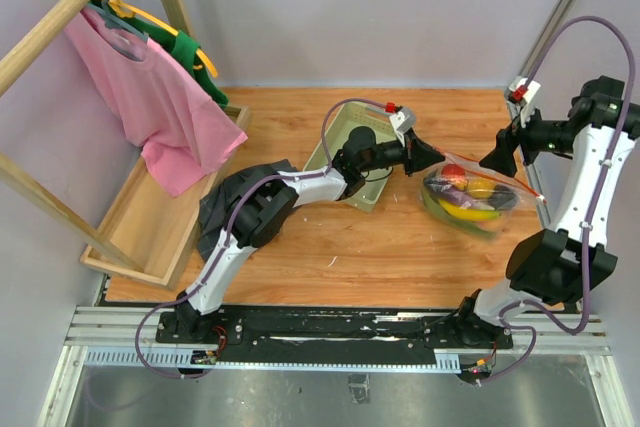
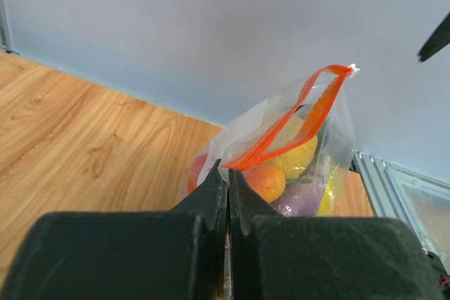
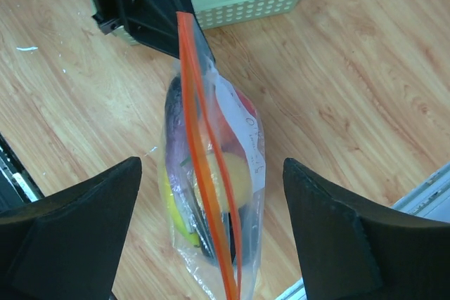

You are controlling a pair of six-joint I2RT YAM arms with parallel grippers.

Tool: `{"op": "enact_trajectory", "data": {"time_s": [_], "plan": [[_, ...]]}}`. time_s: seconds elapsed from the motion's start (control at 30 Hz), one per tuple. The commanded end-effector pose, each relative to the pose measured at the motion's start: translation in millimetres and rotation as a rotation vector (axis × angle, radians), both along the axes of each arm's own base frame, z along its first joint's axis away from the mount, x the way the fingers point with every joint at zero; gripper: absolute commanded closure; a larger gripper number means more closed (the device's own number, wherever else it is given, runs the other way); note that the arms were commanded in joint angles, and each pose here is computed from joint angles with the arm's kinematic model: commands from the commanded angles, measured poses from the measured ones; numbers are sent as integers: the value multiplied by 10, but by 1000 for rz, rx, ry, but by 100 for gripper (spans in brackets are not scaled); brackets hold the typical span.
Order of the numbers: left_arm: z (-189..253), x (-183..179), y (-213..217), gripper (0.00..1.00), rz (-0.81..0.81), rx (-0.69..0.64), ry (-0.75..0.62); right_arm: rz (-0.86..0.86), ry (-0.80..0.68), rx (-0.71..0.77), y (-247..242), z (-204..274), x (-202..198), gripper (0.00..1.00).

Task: Open the zip-top bag and remove the fake food
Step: Open the zipper of the food storage bag at the center of the board.

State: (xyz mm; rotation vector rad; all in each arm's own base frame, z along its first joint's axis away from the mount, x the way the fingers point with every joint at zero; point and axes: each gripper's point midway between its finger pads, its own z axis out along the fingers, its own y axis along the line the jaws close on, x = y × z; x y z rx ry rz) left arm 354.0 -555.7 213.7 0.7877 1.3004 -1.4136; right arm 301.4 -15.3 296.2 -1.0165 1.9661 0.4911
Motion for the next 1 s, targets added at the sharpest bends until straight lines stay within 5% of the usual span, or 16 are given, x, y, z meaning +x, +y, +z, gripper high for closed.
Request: {"op": "enact_trajectory", "data": {"time_s": [0.0, 0.8, 0.97], "plan": [[70, -18, -43, 100, -5, -7, -36, -81, 88, -13, 1, -164, 141, 20], [195, -170, 7, 100, -61, -42, -24, -163, 191, -134, -210, -694, 346, 48], [203, -179, 13, 100, -64, -49, 0, -176, 197, -167, -285, -781, 383, 69]]}}
